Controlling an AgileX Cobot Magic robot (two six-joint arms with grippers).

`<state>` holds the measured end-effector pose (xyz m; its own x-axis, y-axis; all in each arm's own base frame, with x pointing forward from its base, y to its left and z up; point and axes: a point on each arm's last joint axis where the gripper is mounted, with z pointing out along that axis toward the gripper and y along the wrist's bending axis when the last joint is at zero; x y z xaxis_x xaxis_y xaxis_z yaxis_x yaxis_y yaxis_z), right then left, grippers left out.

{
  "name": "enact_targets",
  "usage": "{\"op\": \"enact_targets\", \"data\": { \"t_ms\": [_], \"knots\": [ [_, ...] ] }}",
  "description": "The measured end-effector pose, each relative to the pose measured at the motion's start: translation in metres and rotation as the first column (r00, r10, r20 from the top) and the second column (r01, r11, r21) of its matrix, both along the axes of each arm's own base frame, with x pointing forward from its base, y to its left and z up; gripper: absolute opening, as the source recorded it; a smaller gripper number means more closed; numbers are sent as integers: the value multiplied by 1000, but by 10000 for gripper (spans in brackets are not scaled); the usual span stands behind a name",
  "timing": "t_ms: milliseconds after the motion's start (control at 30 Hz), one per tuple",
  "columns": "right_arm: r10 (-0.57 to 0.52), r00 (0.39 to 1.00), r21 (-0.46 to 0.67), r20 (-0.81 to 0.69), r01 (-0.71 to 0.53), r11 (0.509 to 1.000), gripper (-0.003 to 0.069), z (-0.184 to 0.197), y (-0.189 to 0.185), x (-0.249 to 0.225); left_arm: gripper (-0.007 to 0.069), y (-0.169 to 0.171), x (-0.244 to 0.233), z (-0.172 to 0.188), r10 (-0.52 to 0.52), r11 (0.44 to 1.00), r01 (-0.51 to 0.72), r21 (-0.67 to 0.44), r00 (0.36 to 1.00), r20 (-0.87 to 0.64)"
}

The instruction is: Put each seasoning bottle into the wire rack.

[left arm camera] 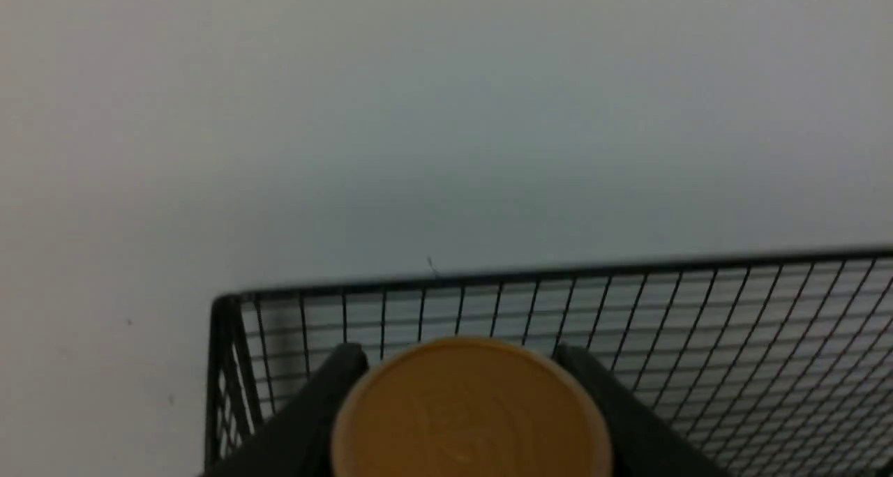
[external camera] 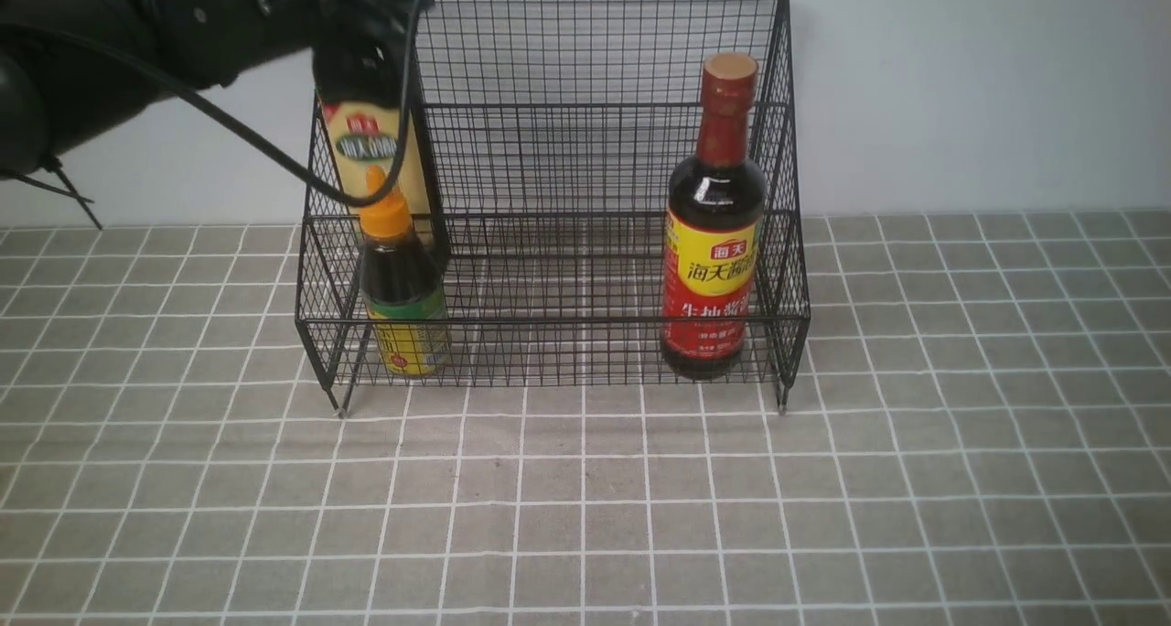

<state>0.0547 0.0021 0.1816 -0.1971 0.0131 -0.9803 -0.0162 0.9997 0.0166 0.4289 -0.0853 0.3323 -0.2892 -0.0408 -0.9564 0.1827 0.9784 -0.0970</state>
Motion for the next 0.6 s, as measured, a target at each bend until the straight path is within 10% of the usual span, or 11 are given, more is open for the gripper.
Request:
{"op": "enact_targets", "data": {
  "t_ms": [600],
  "knots": [
    [0, 1000, 0, 0, 0, 1000, -13, 0, 0, 0, 519, -2, -9, 5, -39, 999, 41, 24, 996, -81]
  ]
}}
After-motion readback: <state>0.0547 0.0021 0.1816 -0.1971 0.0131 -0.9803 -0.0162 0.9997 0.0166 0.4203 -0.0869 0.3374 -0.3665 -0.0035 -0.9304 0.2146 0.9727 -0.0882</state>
